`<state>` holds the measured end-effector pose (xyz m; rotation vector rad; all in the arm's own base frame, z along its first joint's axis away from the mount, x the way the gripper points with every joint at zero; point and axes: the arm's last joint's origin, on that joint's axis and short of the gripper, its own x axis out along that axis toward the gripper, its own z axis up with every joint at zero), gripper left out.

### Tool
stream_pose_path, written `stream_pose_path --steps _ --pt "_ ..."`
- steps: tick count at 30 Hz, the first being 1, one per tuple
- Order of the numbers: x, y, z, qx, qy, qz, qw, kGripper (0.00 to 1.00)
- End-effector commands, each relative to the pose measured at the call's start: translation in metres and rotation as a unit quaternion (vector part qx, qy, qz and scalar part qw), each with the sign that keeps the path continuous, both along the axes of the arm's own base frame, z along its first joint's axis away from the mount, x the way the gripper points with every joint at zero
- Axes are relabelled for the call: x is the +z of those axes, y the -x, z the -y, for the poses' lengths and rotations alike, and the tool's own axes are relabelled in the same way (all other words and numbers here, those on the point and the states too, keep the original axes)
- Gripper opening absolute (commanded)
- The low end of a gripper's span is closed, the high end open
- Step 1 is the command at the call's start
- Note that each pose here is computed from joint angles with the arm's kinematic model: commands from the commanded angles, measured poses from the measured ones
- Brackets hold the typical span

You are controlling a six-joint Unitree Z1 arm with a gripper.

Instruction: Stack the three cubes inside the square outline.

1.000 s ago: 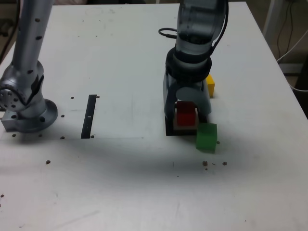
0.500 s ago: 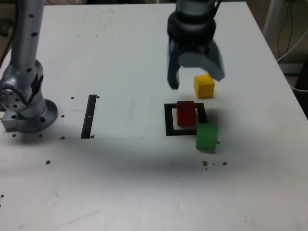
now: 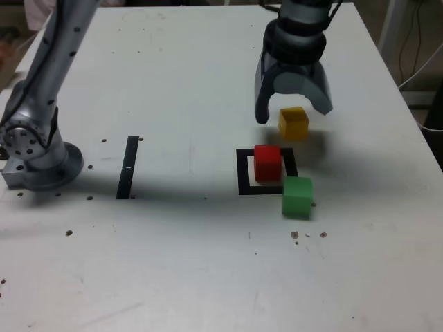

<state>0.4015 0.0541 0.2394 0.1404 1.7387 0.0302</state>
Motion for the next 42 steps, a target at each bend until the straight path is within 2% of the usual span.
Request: stream_pose_path --steps 1,6,14,24,30,36,42 --pt "-0.005 -0.004 -0.005 0.003 0.004 -0.002 1.0 0.99" --pt "-0.014 -0.006 -0.011 0.01 0.01 -0.002 0.9999 0.95" --pt "-0.017 -0.011 -0.014 0.012 0.012 0.011 0.9998 0.79" --pt "-0.021 -0.012 -0.016 0.019 0.016 0.006 0.9997 0.52" --pt "-0.024 -0.014 -0.016 0.019 0.021 0.005 0.9996 0.48" --pt "-0.019 -0.018 -0.017 0.006 0.018 0.014 0.9997 0.34" --pt "-0.018 -0.018 -0.017 0.003 0.022 0.007 0.9997 0.31"
